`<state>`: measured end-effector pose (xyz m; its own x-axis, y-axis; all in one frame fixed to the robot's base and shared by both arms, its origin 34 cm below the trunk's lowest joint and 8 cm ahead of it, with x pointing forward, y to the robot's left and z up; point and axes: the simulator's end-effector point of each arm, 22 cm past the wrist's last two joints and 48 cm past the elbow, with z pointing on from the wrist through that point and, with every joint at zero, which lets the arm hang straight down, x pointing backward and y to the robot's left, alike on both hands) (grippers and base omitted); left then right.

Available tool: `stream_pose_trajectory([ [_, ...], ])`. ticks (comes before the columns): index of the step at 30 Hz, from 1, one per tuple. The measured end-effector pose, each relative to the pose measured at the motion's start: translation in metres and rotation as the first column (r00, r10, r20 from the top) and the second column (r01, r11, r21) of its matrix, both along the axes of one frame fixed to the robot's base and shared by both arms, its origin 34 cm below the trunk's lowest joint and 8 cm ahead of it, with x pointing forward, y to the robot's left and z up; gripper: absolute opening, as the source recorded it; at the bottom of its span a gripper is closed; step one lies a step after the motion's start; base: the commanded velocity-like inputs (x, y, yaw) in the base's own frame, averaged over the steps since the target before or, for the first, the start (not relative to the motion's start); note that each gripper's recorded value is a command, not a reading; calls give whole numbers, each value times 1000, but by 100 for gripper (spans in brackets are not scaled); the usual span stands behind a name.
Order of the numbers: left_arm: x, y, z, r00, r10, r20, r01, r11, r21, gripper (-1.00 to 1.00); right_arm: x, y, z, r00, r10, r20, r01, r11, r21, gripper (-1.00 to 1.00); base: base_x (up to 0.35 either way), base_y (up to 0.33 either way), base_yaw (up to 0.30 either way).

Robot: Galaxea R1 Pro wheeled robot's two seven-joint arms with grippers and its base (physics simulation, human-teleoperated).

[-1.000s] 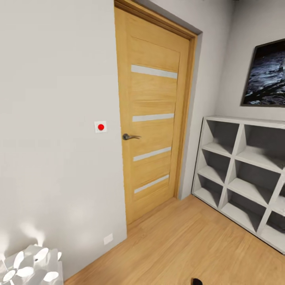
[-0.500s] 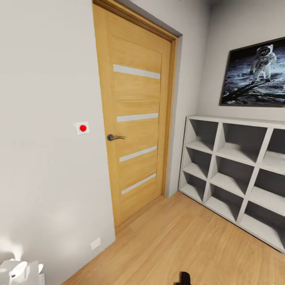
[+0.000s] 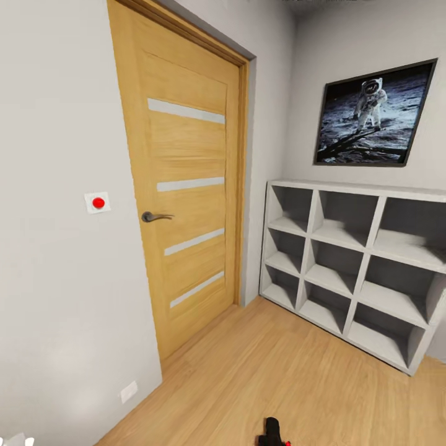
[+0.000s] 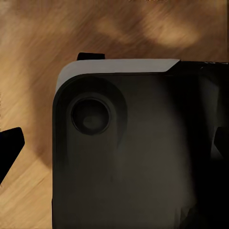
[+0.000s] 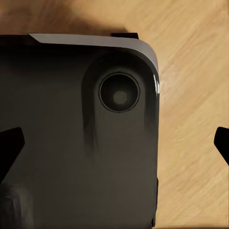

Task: Attach the digital camera to the camera tripod in the bedroom.

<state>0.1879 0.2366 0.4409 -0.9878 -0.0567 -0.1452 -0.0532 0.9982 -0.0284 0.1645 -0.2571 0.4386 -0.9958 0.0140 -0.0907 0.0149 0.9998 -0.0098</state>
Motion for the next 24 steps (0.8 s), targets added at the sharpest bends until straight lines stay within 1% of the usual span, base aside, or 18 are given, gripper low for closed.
stream_pose_trajectory([
  [24,0,0,0,1000,0,0,0,1000,0,100,0,0,0,1000,0,0,0,1000,0,100,0,0,-240],
])
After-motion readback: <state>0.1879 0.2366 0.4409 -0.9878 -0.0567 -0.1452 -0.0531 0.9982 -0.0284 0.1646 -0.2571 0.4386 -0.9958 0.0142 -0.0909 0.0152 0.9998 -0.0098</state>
